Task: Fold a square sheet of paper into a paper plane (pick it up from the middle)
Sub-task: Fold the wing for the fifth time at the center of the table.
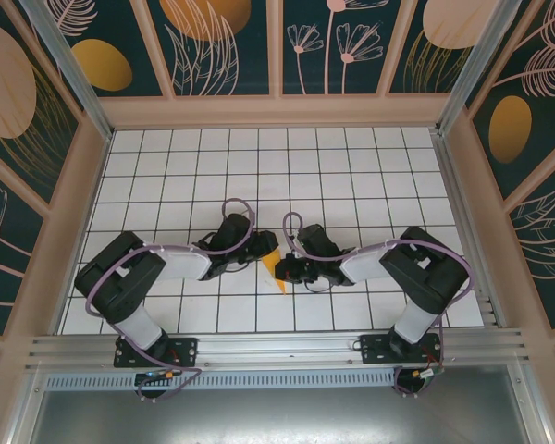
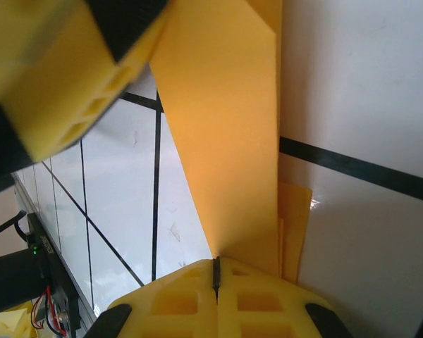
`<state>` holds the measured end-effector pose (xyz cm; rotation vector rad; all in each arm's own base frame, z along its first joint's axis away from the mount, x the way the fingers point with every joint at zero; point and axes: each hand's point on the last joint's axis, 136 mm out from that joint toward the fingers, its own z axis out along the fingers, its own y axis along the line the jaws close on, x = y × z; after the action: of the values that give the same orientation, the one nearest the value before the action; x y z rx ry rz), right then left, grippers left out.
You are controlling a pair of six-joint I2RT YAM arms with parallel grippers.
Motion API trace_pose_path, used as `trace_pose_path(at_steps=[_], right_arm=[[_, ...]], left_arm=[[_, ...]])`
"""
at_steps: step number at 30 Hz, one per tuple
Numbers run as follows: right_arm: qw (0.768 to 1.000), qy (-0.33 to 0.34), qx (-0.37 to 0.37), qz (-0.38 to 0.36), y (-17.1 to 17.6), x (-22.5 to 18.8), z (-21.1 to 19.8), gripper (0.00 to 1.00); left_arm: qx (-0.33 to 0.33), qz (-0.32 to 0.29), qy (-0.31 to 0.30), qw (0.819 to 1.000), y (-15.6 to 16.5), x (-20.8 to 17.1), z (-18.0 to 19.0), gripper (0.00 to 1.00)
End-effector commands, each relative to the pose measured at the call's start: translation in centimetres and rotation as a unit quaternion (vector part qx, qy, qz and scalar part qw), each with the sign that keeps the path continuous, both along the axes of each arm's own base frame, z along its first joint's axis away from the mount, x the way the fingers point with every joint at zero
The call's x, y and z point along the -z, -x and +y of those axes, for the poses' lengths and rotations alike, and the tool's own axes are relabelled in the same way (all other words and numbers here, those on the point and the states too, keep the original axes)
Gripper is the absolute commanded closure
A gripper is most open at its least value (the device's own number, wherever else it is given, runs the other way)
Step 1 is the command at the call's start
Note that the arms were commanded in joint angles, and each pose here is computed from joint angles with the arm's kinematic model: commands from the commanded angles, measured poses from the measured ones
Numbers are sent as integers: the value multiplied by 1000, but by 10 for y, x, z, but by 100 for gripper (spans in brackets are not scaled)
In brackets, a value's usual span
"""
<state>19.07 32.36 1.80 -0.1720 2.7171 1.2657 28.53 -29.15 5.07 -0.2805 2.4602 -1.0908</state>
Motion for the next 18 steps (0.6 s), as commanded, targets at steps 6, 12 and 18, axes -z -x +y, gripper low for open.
trace_pose_path(at_steps=[6, 12, 18], right_arm=[[998, 49, 11, 30, 9, 27, -17, 100], [998, 54, 13, 31, 10, 28, -19, 100], [997, 61, 15, 33, 11, 30, -22, 100]], left_arm=[[9, -32, 9, 999, 2, -13, 1, 58], [-16, -7, -20, 1000, 1, 14, 12, 59], [-50, 4, -50, 997, -3, 28, 25, 61]])
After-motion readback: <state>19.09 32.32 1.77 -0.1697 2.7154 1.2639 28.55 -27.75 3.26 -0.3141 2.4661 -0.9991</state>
